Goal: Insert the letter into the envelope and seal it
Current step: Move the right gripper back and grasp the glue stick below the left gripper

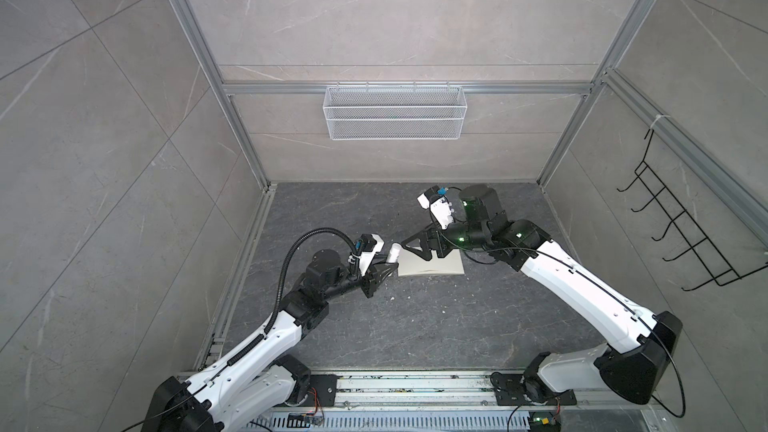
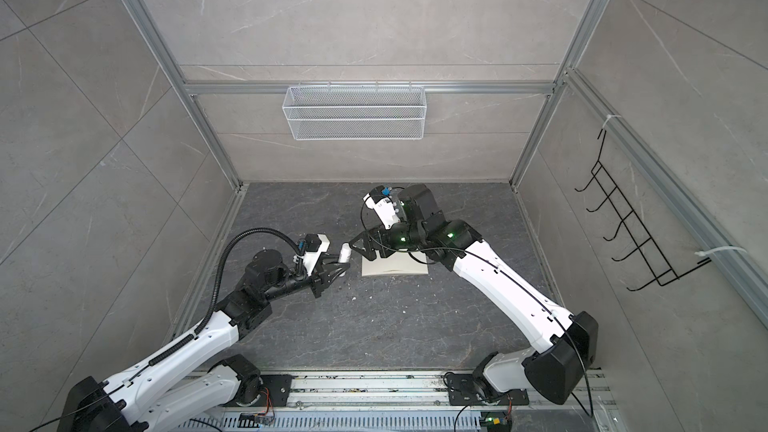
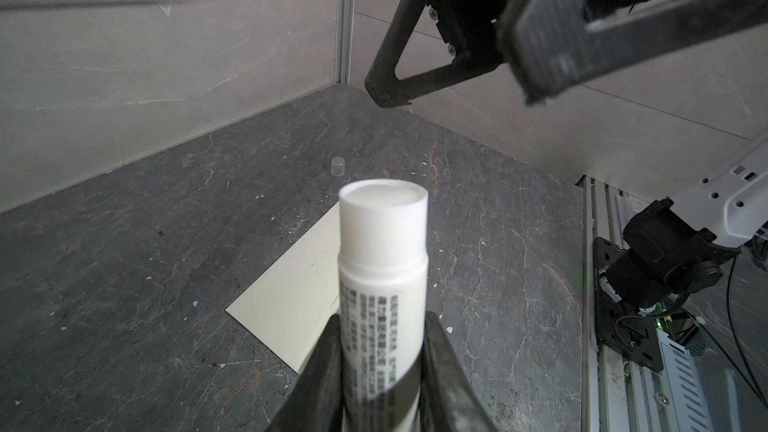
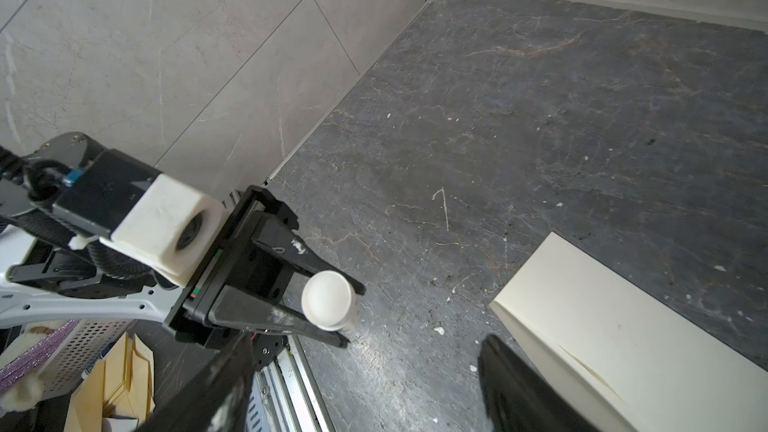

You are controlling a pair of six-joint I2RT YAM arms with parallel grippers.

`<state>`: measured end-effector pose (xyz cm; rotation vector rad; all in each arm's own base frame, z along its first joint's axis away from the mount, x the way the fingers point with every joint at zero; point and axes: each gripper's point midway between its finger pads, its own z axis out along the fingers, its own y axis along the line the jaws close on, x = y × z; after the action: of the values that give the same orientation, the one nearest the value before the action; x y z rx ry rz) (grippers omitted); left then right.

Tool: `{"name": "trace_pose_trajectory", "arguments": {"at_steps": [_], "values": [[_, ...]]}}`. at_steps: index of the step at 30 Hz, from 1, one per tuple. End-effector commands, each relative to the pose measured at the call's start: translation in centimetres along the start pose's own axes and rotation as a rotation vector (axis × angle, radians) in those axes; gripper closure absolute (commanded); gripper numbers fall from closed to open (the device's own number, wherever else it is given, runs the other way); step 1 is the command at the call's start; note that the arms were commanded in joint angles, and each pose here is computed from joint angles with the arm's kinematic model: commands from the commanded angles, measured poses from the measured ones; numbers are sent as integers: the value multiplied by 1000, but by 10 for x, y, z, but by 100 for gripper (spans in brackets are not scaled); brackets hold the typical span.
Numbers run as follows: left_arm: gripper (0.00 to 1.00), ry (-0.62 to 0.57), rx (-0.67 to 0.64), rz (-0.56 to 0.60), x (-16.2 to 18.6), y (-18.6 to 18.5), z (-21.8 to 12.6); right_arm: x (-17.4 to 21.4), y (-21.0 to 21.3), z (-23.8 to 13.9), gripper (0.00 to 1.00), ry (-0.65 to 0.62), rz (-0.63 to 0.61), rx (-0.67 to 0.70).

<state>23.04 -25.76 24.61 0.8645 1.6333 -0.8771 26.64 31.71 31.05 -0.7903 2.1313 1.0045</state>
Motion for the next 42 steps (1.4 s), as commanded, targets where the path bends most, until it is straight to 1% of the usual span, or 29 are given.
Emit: {"name": "trace_pose_trajectory", "arguments": {"at_steps": [1,5,10,11,13,15,22,27,28,29,31,34,36,38,42], "values": [[100,-66,35,15,-18,-7,1,-3,8,10,15,-11,-34,22],[100,-61,40,11,-18,-6,3,-2,20,24,19,13,-71,15],[100,-66,41,11,-20,-7,2,4,25,39,28,44,-92,18],[100,-68,41,13,-20,-7,2,5,25,42,33,47,-94,17],[100,-71,39,16,-20,-7,0,7,25,44,38,52,-95,21],[100,-71,39,17,-20,-8,0,8,24,46,48,53,-95,26],[100,-72,39,17,-19,-9,-2,9,22,49,71,55,-92,30],[100,-74,40,14,-20,-9,-2,11,22,50,84,63,-97,31],[97,-76,41,10,-21,-9,-3,12,22,49,86,64,-103,32],[91,-80,45,5,-22,-10,-3,12,23,49,87,66,-110,31],[72,-92,56,-3,-24,-12,-4,13,23,45,89,74,-141,32],[51,-121,86,2,-27,-19,-9,14,24,36,93,78,-199,39],[41,-151,111,14,-30,-26,-14,14,27,30,94,77,-232,34],[37,-182,136,31,-32,-32,-19,15,34,25,94,82,-263,5],[35,-196,206,56,-34,-47,-26,19,47,18,94,94,-300,-68]]}}
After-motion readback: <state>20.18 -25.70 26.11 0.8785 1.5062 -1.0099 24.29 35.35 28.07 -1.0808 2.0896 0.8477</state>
